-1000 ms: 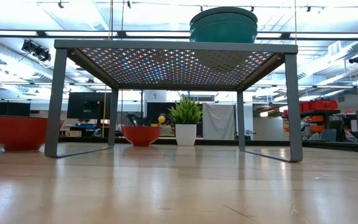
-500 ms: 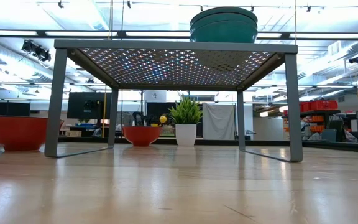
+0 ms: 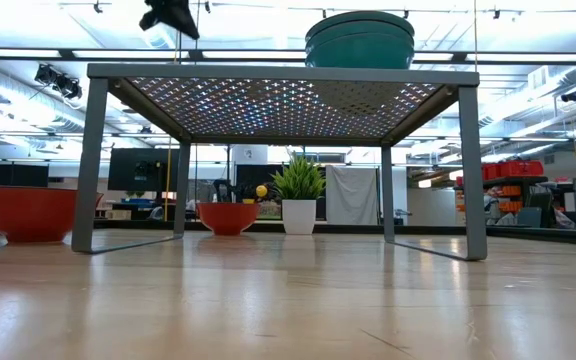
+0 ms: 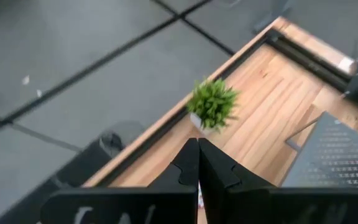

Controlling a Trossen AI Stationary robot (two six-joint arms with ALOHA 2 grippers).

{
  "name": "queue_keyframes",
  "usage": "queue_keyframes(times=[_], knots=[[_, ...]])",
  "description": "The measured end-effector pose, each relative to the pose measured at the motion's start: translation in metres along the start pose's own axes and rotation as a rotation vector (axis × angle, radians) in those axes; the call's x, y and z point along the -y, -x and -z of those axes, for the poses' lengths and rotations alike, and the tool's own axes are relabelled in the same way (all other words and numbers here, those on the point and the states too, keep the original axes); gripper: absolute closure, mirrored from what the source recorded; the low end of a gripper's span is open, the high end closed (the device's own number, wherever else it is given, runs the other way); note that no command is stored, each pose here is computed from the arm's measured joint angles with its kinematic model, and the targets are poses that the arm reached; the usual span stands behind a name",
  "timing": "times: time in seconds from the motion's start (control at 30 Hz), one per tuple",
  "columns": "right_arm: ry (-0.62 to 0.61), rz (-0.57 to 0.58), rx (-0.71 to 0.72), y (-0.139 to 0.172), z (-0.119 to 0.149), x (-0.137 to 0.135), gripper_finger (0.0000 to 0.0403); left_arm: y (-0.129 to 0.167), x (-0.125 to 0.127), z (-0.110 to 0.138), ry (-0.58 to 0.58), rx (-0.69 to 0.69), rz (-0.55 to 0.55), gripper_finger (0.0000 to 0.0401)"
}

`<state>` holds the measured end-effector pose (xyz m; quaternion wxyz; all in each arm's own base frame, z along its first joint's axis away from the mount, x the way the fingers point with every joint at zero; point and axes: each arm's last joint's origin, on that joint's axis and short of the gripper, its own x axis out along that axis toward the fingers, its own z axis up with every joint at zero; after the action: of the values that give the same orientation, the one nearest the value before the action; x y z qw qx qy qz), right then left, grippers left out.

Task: Pick & Place Mini bowls
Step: Put the top red patterned bowl on the shelf

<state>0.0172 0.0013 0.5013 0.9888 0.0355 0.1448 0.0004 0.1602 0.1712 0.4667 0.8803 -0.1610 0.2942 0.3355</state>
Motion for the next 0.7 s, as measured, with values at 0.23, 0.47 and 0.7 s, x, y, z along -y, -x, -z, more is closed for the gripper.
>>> queue_keyframes(times=[0.23, 0.47, 0.7], knots=[[0.000, 0.000, 0.000, 0.000, 0.000, 0.000, 0.0373, -0.032, -0.007, 0.000, 0.026, -0.116, -0.008, 0.0399], [0.000, 0.000, 0.000, 0.000, 0.000, 0.000, 0.0373, -0.062, -0.011, 0.001, 0.061, -0.207, -0.009, 0.0399], [0.000, 0.000, 0.000, 0.000, 0.000, 0.000, 0.0373, -0.086, -0.014, 0.003, 0.088, -0.282, -0.013, 0.0398]])
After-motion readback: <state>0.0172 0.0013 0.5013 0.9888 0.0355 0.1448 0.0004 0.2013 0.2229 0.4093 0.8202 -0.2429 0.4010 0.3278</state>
